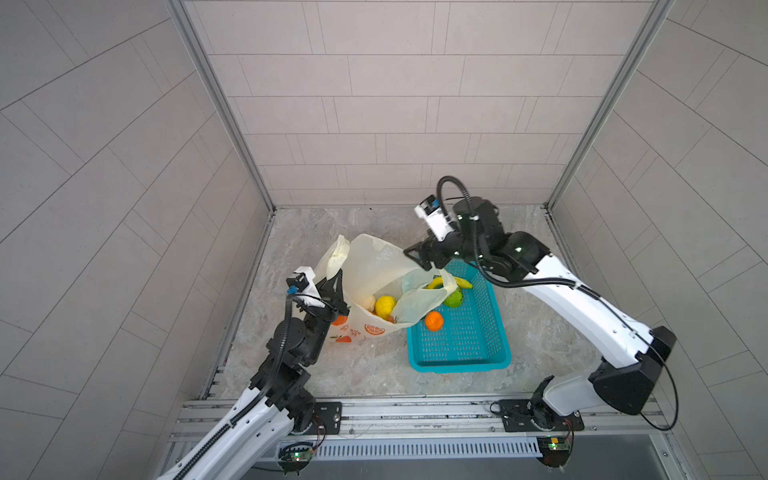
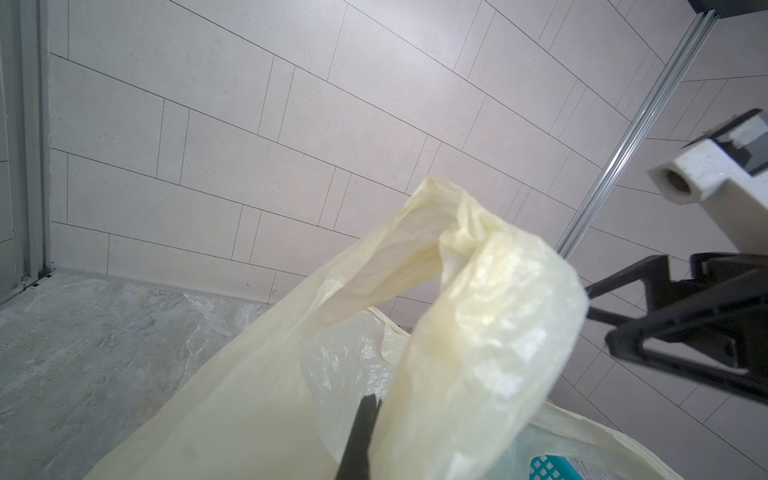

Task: Place the fruits into the plastic bag
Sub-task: 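Withdraw the right gripper from the bag back over the basket, then lower the right gripper onto the green custard apple and grasp it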

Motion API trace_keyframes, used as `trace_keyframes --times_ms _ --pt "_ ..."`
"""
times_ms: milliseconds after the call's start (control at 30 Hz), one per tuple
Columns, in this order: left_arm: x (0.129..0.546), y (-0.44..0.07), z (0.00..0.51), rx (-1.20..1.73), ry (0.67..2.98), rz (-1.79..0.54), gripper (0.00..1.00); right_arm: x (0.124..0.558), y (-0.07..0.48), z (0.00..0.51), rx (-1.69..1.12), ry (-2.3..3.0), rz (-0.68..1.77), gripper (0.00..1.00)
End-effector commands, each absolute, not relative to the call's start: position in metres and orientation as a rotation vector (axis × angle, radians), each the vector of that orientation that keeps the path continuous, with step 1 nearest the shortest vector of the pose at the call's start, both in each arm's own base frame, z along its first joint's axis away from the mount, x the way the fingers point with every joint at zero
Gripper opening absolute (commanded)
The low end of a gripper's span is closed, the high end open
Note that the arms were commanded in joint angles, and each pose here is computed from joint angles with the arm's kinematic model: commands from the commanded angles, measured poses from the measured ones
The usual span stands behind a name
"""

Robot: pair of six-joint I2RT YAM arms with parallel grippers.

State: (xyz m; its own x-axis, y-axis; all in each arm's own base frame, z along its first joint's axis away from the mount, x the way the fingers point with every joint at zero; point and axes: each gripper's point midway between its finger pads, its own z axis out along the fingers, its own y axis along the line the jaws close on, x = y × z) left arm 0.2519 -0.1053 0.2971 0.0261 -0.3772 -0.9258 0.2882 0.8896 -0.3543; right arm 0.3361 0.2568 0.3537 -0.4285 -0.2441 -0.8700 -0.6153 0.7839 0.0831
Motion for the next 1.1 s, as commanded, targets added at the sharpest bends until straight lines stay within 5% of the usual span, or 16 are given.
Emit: trace_keyframes --times_ms 0,133,433,1067 --pt "0.252 -0.105 0.296 -0.079 1.452 -0.517 0.00 0.364 0.182 0.318 -0.279 2.146 0.290 0.84" --pt "0.253 -0.105 0.297 -0.077 1.452 -0.506 0.00 0.361 0.128 0.261 0.012 2.260 0.288 0.81" --pt "0.257 -0.110 0.296 -0.070 1.456 -0.515 0.00 0.334 0.156 0.156 -0.048 2.500 0.414 0.81" --pt "0.254 -0.105 0.295 -0.079 1.457 -0.498 0.00 0.338 0.174 0.068 -0.071 2.760 0.348 0.78"
